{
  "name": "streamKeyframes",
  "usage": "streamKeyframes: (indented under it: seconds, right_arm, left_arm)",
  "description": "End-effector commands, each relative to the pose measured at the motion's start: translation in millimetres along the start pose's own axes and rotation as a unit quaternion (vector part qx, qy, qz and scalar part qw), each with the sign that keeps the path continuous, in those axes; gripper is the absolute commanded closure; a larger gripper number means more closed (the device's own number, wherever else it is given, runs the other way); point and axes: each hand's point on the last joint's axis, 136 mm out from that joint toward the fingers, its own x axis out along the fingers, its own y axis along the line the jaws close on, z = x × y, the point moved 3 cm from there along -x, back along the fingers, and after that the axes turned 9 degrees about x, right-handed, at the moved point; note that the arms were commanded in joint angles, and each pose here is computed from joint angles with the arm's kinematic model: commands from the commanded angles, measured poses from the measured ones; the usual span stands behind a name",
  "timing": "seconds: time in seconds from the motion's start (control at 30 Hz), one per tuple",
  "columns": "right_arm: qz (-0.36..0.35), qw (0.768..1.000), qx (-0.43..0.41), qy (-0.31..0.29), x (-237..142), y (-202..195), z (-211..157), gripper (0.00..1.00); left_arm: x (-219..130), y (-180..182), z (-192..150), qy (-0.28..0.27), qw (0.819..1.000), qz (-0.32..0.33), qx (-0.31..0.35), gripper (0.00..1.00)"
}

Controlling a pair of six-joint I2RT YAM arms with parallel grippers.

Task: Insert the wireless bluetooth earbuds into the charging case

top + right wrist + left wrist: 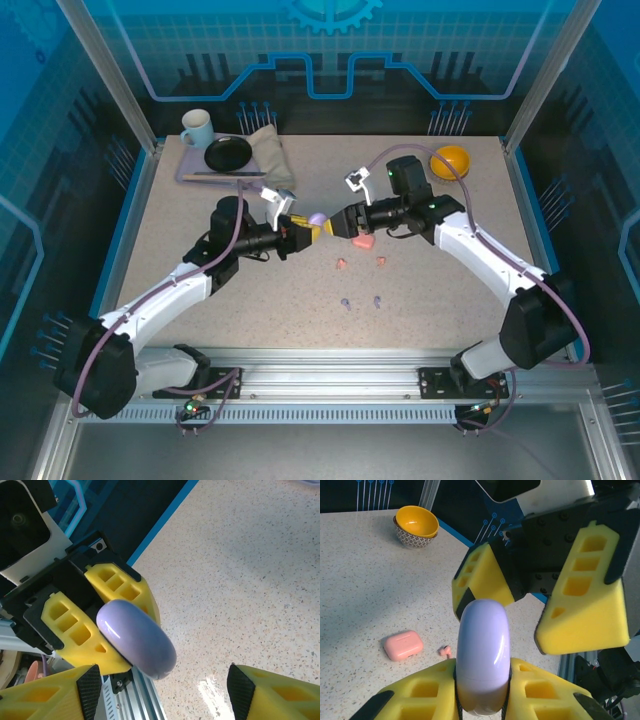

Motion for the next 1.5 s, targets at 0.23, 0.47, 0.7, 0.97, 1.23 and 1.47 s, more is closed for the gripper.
streamKeyframes:
  seconds: [0.23, 0.47, 0.7, 0.97, 1.23, 1.47]
  right_arm:
    - [-0.016, 1.0, -0.008, -0.006, 11.3, -3.1, 20.4, 0.32]
    - [-0.03, 0.999, 0.001, -0.013, 18.9, -15.4, 36.2, 0.33]
    - [-0.035, 0.999, 0.011, -0.017, 21.1, -24.8, 46.9, 0.35]
    - [-0.063, 0.99, 0.056, -0.113, -42.4, -28.8, 66.4, 0.31]
    - [-0.155, 0.974, 0.114, -0.119, -67.2, -51.7, 21.5, 0.3]
    - [-0.221, 0.951, 0.192, -0.103, -66.8, -83.4, -23.4, 0.29]
  left_arm:
    - [-2.9, -20.5, 8.5, -0.013, 0.998, -0.035, 0.042, 0.95]
    - [-3.4, -25.4, 10.2, -0.013, 0.998, -0.041, 0.05, 0.98]
    - [-5.8, -22.0, 11.0, -0.012, 0.998, -0.02, 0.055, 0.98]
    - [-8.6, 2.2, 3.7, -0.029, 0.993, 0.074, 0.086, 0.99]
    - [-17.5, 21.2, 11.4, -0.097, 0.958, 0.193, 0.191, 1.0]
    - [-6.0, 19.2, 16.2, -0.136, 0.938, 0.209, 0.243, 1.0]
